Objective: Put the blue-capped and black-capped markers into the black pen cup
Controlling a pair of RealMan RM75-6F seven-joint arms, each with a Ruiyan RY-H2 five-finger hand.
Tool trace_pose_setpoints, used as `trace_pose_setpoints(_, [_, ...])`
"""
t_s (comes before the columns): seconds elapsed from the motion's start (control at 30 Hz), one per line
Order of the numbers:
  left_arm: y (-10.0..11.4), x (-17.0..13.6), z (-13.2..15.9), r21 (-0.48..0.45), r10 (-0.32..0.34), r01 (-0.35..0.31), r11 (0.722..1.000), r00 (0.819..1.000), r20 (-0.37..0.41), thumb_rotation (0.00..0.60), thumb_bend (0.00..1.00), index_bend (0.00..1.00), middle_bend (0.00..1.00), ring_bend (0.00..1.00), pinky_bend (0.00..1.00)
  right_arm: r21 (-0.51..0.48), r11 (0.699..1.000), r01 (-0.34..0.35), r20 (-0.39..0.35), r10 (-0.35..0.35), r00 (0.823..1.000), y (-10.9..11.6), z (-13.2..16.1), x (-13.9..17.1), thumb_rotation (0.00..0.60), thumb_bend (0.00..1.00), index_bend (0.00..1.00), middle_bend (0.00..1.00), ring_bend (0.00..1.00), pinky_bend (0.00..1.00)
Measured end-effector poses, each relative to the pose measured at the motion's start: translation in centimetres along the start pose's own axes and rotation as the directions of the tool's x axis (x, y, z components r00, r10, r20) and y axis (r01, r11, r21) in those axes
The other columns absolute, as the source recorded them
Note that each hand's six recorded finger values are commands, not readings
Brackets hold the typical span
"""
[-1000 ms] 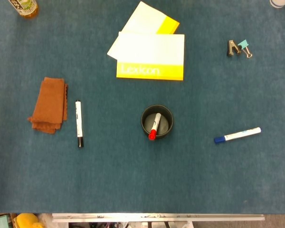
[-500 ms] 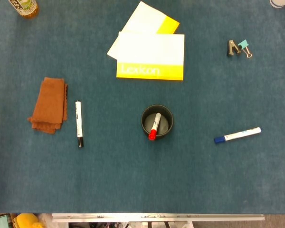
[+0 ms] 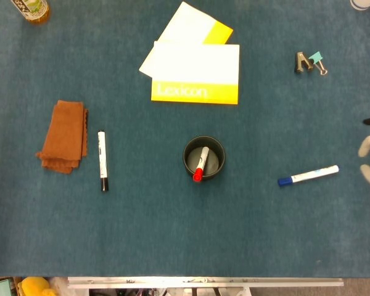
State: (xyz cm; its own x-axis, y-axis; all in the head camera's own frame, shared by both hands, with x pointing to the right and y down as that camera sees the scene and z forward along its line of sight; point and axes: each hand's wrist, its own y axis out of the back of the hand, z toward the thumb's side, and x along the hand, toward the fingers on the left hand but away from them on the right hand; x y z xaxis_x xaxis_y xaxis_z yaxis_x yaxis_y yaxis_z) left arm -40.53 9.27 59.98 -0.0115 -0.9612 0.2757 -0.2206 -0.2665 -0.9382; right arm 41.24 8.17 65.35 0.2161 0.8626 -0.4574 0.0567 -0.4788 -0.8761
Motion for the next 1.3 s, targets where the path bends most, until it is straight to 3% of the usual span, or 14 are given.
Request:
trace_pose_setpoints(0.5, [0.0,-0.4,-0.6,0.004,-0.008,0.008,1.000,1.000,-0.012,0.600,0.31,0.27,0.04,0.00,0.01,0.155,0.980,-0.121,-0.097,0.137,0.986,-4.7,4.1,-2.2,0.600,0.24,0.52,0.23,0.07,0.07])
trace_pose_setpoints(0.9, [0.1,-0.5,-0.5,0.001,-0.012,0.012,1.000,1.000,-0.007,0.600,0.31,0.27,0.04,0.00,0.01,0.287,0.948,-0.136,-0.165,0.189,0.968,-7.5,6.8,-3.7,0.600,0.24,0.52,0.22,0.07,0.07])
trace_pose_setpoints(1.3, [0.2,-0.7,-0.8,-0.003,-0.011,0.011,1.000,1.000,-0.012,0.600,0.31,0.27,0.04,0.00,0.01,0.347,0.928,-0.136,-0.189,0.211,0.959,-9.1,8.0,-4.6,0.600,0.24,0.52,0.20,0.06,0.07])
